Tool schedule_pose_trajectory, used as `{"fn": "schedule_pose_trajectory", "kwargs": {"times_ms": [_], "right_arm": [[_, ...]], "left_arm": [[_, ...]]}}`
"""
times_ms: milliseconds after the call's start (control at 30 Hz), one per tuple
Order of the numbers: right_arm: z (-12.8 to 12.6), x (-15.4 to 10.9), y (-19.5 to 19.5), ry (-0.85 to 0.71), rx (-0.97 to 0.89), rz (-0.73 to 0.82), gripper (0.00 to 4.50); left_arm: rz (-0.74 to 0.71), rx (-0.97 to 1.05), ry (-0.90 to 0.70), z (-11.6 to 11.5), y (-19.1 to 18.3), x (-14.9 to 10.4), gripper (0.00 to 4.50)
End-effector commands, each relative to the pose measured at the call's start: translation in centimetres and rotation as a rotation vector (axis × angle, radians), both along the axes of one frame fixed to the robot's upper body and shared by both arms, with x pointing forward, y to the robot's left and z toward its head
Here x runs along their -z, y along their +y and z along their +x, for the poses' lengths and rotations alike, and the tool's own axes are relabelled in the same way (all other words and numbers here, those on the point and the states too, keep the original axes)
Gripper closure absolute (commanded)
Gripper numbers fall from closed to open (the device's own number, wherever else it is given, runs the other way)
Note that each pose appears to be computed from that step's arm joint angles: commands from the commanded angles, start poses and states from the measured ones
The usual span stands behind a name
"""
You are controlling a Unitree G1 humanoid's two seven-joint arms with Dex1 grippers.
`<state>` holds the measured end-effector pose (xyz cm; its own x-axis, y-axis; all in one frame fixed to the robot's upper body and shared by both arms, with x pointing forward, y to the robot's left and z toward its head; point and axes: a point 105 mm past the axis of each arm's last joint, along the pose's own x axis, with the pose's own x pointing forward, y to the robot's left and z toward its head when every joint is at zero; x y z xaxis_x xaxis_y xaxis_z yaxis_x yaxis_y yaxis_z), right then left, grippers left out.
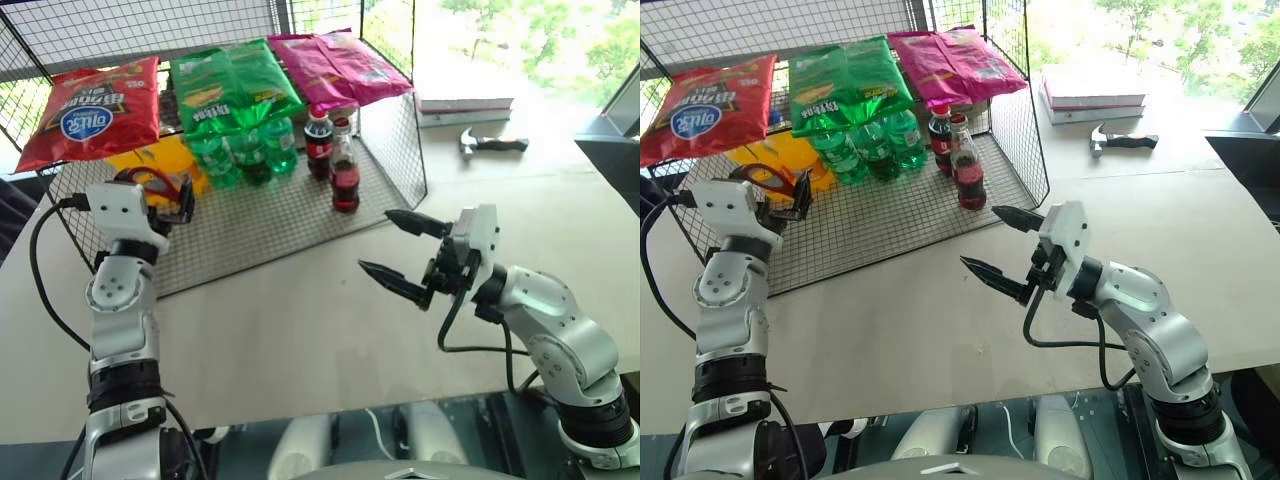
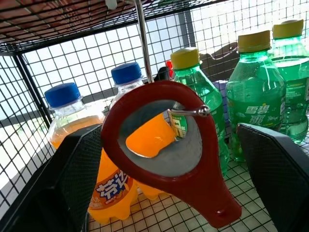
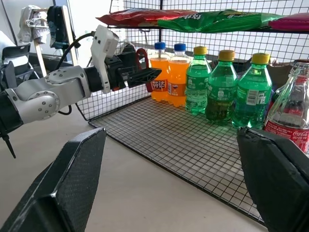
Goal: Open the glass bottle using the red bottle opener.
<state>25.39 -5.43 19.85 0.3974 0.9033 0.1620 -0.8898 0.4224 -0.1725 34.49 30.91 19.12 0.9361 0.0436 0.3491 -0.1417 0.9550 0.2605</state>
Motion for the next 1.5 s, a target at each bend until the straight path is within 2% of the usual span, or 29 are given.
{"fn": "schedule_pose_trajectory", "kwargs": {"times_ms": [33, 167, 633, 733, 1267, 1300, 1333, 1400, 1467, 1500], "right_arm": [[-0.48, -0.86, 0.17, -0.045, -0.008, 0.024, 0.15], [-0.4, -0.83, 0.2, -0.046, -0.007, 0.021, 0.09], [-0.17, -0.67, 0.36, -0.048, -0.004, 0.02, 0.09], [-0.1, -0.55, 0.34, -0.048, -0.005, 0.017, 0.09], [0.12, -0.17, 0.39, -0.052, 0.0, 0.019, 0.09], [0.11, -0.12, 0.39, -0.051, 0.001, 0.018, 0.09], [0.11, -0.11, 0.38, -0.051, 0.001, 0.018, 0.09], [0.17, -0.11, 0.38, -0.052, 0.003, 0.018, 0.09], [0.19, -0.09, 0.38, -0.052, 0.004, 0.018, 0.09], [0.16, -0.06, 0.38, -0.052, 0.004, 0.018, 0.09]], "left_arm": [[0.025, 0.007, -0.052, -0.12, 0.0, -1.47, 0.0], [0.025, 0.008, -0.051, -0.08, -0.02, -1.44, 1.09], [0.029, 0.009, -0.058, -0.33, -0.07, -1.57, 1.09], [0.03, 0.01, -0.06, -0.39, -0.08, -1.6, 1.87], [0.032, 0.024, -0.058, -0.57, -0.46, -1.62, 1.87], [0.028, 0.032, -0.06, -0.62, -0.6, -1.62, 2.41], [0.026, 0.038, -0.061, -0.69, -0.75, -1.62, 2.71], [0.025, 0.041, -0.061, -0.75, -0.84, -1.63, 3.7], [0.026, 0.037, -0.062, -0.81, -0.81, -1.69, 4.46], [0.022, 0.03, -0.064, -0.93, -0.72, -1.77, 4.46]]}}
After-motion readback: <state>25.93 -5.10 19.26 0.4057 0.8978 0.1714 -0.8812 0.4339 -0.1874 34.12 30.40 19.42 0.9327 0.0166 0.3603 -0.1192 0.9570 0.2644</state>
